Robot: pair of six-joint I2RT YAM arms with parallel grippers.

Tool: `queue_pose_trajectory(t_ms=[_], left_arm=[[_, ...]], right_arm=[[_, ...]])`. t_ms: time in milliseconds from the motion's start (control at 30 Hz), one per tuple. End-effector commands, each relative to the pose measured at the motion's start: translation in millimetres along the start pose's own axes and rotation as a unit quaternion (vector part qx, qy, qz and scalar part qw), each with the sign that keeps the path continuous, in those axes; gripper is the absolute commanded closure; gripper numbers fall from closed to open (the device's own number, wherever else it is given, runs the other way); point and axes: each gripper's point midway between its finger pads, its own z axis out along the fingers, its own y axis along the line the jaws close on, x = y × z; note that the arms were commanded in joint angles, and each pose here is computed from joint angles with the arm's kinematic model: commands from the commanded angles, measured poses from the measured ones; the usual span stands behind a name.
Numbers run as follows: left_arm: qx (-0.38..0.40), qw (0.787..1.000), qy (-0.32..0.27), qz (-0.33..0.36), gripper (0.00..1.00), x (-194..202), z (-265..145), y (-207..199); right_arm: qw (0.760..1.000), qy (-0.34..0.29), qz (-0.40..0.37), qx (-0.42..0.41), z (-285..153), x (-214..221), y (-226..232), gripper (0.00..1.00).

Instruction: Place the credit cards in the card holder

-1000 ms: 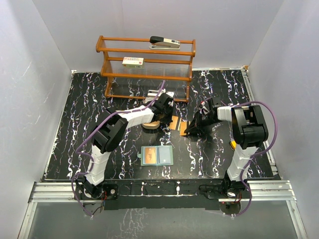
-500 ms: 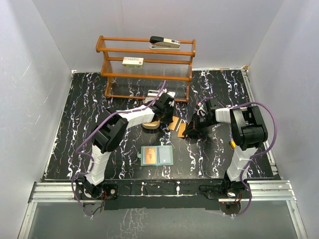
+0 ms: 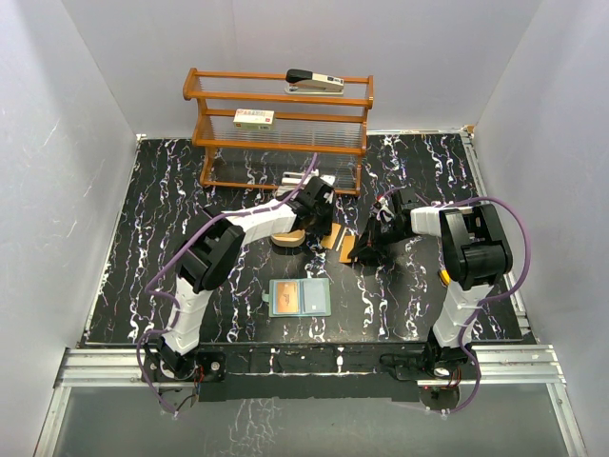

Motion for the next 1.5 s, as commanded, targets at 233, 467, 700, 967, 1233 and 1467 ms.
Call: queue_pose_trajectory(t_ms=[233,467,700,967,1233,1467], left_arm=[[-0.004,0.996,0.076,-0.04,0.57,32,-1,23],[0.064,0.992,0.102,-0.045,0.55,43,10,2],[0.092,0.987,0.123,-0.057,0.56,57,14,-6],[0.086,0.987,0.126,-0.05,0.56,57,12,-4],[0.085,0.987,0.129,-0.049,0.56,58,6,-4],[0.085,0.986,0.136,-0.047,0.55,62,-1,-2]], right_arm=[[0.998,0.002,0.0,0.059,3,-7,-21,1.0],[0.998,0.009,-0.005,0.062,6,-14,-22,1.0],[0.999,0.012,-0.021,0.021,8,-18,-8,1.0],[0.998,-0.007,-0.056,-0.005,7,-9,-5,1.0],[0.996,-0.038,-0.085,-0.011,2,-12,-1,1.0],[0.994,-0.056,-0.091,-0.017,2,-19,3,1.0]])
